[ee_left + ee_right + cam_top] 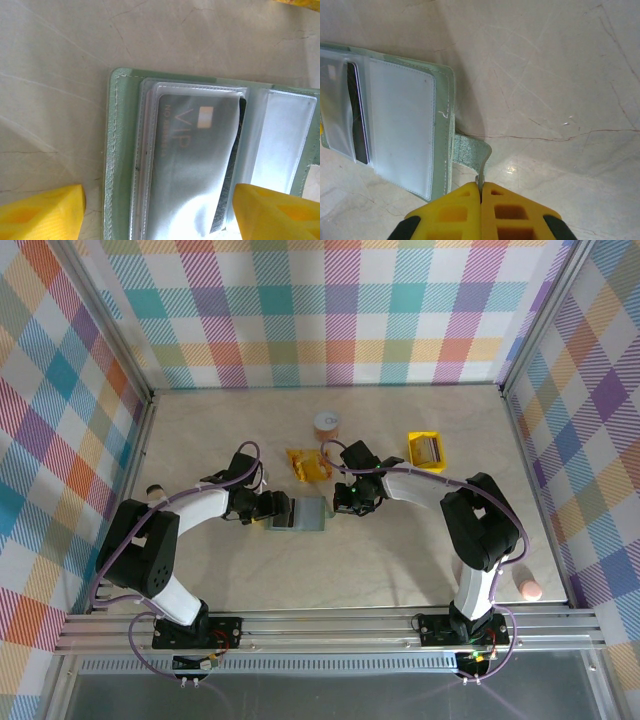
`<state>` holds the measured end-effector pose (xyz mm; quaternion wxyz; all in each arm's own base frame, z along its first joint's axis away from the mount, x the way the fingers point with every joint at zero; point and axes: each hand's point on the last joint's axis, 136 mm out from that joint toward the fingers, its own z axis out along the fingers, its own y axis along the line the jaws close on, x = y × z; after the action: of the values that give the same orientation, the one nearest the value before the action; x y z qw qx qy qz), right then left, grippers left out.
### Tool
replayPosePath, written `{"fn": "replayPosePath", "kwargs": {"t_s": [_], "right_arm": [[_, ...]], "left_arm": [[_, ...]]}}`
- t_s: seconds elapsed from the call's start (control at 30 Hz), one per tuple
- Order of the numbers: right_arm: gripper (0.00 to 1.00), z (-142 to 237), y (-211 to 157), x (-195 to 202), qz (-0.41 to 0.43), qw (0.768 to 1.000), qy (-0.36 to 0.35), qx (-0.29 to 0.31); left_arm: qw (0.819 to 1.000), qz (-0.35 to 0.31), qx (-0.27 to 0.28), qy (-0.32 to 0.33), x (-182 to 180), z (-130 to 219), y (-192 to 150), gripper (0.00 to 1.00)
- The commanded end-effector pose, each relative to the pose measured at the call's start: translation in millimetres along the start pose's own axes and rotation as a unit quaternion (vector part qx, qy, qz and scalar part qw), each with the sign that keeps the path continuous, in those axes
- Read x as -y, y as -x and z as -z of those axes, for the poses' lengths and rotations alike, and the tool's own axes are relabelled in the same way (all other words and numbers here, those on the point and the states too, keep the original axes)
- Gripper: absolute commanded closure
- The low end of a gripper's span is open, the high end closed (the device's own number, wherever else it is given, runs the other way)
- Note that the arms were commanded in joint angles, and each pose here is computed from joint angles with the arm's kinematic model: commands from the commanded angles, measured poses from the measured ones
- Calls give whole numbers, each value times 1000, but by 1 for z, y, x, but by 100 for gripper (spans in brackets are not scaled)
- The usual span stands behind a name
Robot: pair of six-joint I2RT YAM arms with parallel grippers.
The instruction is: Put the credit cards into the card holder
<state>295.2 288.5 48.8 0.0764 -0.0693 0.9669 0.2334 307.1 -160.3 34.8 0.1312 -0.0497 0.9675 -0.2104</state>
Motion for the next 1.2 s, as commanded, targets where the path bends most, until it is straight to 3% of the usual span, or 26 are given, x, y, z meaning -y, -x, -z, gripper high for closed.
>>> {"fn": "replayPosePath", "kwargs": {"t_s": [0.0, 0.43, 0.63, 0.97, 1.17], "right_arm": [[100, 2, 3, -9, 2, 1000, 14, 4], [100, 1, 3, -11, 0, 1000, 21, 1], [100, -3, 3, -11, -3, 1000, 25, -1], [100, -7, 4, -4, -15, 999, 28, 0], [100, -4, 4, -3, -21, 999, 38, 6]], "left_arm": [[1000, 0, -5, -20, 14, 0, 2, 23], [1000, 6, -7, -28, 16, -2, 1, 24], [998, 10, -13, -62, 30, 5, -1, 25], [991, -7, 35, -132, 67, 38, 16, 25], [983, -2, 24, -181, 92, 38, 14, 25]]}}
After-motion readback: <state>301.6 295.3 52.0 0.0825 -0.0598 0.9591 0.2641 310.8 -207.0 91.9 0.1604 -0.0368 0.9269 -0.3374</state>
